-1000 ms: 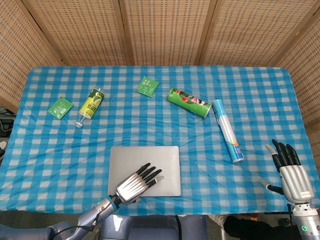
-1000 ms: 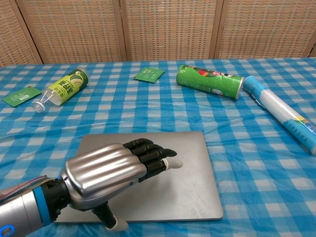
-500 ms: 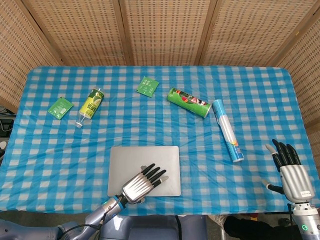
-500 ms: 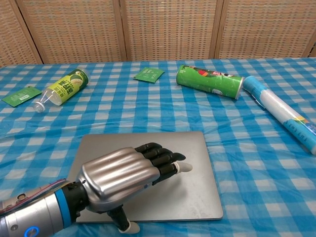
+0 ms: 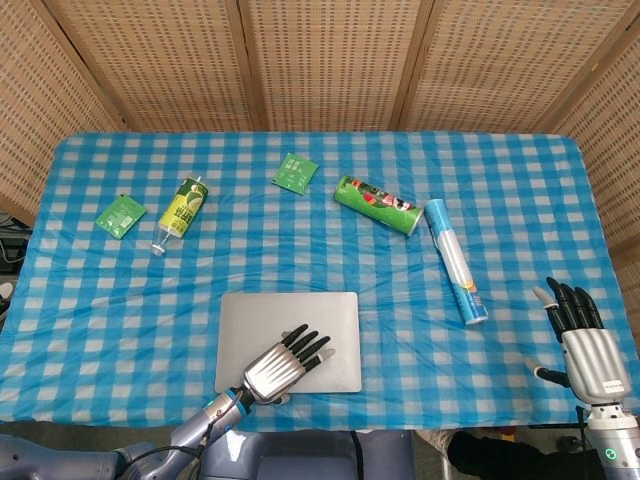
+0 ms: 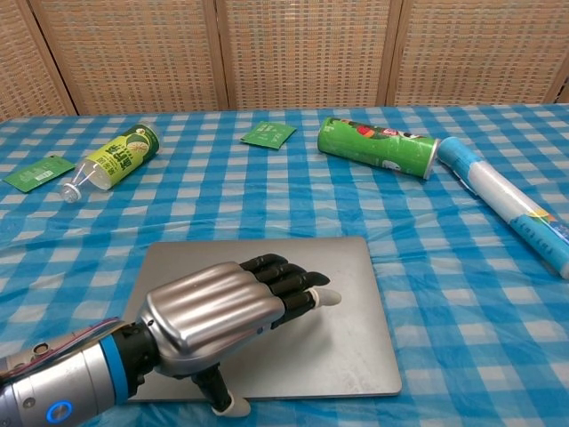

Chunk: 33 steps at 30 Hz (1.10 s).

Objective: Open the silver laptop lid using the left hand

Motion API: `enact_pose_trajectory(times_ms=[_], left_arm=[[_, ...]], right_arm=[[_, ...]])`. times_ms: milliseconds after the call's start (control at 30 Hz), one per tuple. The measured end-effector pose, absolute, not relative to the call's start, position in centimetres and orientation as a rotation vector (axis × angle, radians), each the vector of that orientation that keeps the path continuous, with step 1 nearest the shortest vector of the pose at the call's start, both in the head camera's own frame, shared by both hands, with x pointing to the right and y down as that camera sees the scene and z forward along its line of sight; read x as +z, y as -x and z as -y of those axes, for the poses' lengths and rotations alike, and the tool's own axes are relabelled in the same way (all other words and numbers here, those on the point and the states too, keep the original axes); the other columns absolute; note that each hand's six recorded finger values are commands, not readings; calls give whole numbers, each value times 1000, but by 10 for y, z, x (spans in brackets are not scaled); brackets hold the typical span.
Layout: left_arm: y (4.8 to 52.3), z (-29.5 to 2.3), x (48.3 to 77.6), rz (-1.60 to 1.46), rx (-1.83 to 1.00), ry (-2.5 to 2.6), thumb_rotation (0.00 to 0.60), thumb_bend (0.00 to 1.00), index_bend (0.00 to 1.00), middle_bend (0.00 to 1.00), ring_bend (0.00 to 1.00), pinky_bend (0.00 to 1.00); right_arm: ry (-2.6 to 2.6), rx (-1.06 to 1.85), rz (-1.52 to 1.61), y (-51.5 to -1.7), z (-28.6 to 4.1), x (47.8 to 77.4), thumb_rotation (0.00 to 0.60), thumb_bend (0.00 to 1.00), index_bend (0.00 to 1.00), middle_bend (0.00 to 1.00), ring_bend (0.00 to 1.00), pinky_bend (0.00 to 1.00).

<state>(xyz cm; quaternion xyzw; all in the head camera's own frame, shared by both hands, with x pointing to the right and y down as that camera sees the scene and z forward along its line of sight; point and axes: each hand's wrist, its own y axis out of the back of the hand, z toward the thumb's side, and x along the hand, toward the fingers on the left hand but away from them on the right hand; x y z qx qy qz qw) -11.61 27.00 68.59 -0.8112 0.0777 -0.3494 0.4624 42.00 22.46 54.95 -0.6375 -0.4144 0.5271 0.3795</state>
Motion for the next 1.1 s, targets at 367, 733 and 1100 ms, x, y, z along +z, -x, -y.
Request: enact_pose_trajectory(times_ms=[367, 733, 1100], left_arm=[[117, -270, 686, -178, -867, 1978, 600, 291, 0, 0, 0, 0], [117, -265, 682, -179, -858, 1943, 600, 368, 0, 0, 0, 0], [118, -253, 673, -198, -847, 1876, 600, 499, 0, 0, 0, 0]], right_arm=[[1630, 1346, 1065, -421, -224, 549, 600, 0, 66, 0, 0, 0], [1634, 1349, 1070, -422, -223, 549, 600, 0, 66, 0, 0, 0], [1637, 1349, 1072, -422, -224, 549, 600, 0, 66, 0, 0, 0]])
